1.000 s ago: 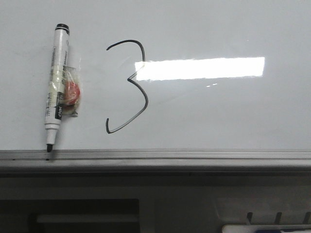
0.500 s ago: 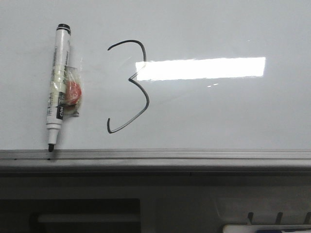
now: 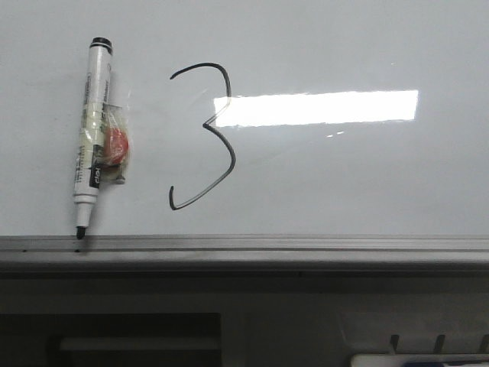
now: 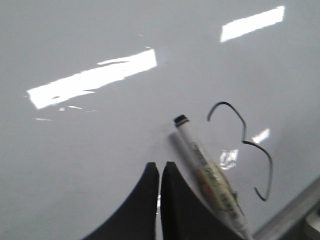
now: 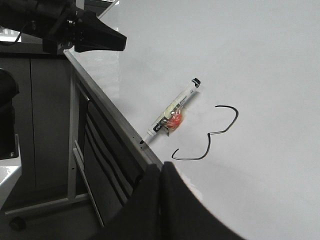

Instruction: Write number 3 on whiteboard

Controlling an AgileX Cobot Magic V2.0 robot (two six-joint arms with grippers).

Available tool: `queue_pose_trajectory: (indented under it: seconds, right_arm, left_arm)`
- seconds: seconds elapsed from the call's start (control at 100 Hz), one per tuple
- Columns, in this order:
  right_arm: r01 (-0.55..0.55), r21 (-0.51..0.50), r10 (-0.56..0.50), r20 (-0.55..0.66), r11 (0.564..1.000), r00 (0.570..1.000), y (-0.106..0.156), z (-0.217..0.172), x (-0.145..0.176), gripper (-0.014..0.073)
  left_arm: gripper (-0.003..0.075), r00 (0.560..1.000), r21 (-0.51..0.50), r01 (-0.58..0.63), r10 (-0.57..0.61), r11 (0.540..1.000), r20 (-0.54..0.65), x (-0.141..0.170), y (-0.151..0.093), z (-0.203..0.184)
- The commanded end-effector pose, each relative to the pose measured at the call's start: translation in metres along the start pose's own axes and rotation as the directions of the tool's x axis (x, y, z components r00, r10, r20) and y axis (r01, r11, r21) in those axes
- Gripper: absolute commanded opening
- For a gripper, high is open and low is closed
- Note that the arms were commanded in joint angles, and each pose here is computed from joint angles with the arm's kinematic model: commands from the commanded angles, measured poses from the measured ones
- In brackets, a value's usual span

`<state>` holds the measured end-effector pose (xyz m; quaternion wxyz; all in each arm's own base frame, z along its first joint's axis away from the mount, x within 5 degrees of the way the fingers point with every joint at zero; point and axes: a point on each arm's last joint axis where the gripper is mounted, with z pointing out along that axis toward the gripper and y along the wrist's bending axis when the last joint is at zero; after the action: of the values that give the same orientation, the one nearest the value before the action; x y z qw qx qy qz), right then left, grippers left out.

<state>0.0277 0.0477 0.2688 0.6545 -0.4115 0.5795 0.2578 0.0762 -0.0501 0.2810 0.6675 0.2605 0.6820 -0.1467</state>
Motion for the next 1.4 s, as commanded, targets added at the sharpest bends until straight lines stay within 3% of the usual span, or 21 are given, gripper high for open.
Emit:
queue_pose_trajectory:
  seconds: [0.0,0.3,0.47,0.71,0.86,1.39]
  right_arm:
    - [-0.007,0.051,0.003,0.086,0.999,0.996,-0.006,-0.001,-0.015,-0.0061]
    - [-0.007,0.051,0.003,0.086,0.999,0.996,-0.006,-0.001,-0.015,-0.0061]
    - [-0.007,0.051,0.003,0.086,0.999,0.996,-0.006,-0.001,-0.015,-0.0061]
    - [-0.007,0.051,0.003,0.086,0.999,0.996,-0.006,-0.001,-0.015,-0.0061]
    - [-0.007,0.052,0.002,0.088,0.999,0.996,-0.006,-0.002,-0.015,-0.0061]
    - [-0.007,0.052,0.002,0.088,0.999,0.996,-0.006,-0.002,-0.015,-0.0061]
  left_arm:
    - [-0.002,0.994,-0.119,0.037,-0.024,0.992,0.107,-0.016,0.011,-0.009]
    - [-0.0021,0.989,-0.417,0.08,-0.021,0.906,0.145,0.009,0.022,-0.038]
    - [-0.002,0.989,-0.515,0.123,-0.063,0.848,0.133,0.039,0.021,-0.044]
    - [-0.002,0.984,-0.527,0.175,-0.156,0.831,0.082,0.086,0.016,-0.039]
    - [-0.002,0.953,-0.537,0.223,-0.299,0.814,-0.057,0.103,0.013,-0.04]
    - [-0.0021,0.95,-0.538,0.23,-0.307,0.811,-0.056,0.103,0.013,-0.04]
